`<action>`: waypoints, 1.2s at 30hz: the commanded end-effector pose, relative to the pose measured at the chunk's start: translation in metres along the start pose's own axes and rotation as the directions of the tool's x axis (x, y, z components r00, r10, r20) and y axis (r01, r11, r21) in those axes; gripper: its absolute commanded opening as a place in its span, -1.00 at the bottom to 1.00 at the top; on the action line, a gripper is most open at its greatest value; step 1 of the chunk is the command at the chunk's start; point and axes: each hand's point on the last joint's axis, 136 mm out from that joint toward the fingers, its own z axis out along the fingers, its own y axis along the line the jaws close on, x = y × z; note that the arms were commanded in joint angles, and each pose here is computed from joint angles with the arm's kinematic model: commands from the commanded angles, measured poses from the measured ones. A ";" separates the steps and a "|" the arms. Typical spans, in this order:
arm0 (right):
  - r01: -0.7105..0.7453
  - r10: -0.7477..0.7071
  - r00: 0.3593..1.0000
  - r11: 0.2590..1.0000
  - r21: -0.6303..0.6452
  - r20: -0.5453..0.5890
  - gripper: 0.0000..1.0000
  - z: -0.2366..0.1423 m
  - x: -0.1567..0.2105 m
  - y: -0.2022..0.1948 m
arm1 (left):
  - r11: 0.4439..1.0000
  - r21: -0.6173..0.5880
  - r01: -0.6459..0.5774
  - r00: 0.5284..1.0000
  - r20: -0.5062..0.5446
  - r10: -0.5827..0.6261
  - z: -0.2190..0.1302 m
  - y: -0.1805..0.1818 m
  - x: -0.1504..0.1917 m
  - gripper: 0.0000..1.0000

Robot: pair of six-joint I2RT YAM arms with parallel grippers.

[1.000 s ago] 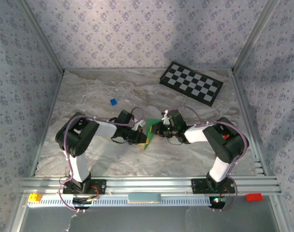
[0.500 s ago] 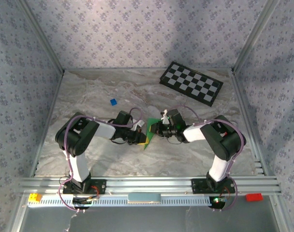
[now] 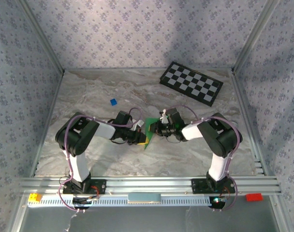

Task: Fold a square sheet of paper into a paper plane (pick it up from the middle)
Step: Fold the wing for the fifth time at the center of the table.

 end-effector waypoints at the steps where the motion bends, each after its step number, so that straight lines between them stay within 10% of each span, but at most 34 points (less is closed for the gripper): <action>1: -0.050 0.053 0.998 0.995 0.090 -0.032 -0.73 0.006 0.003 -0.020 | 0.980 -0.164 0.113 0.993 -0.027 -0.119 -0.002 0.049 0.022 -0.97; 12: -0.106 0.122 0.990 0.973 0.206 -0.071 -0.78 0.007 0.021 -0.043 | 0.990 -0.134 0.041 0.999 -0.022 -0.045 -0.014 0.015 0.012 -0.71; 36: -0.158 0.173 0.984 0.952 0.261 -0.034 -0.78 0.009 0.037 -0.049 | 0.988 -0.153 0.029 0.990 -0.130 -0.049 -0.013 0.020 0.046 -0.97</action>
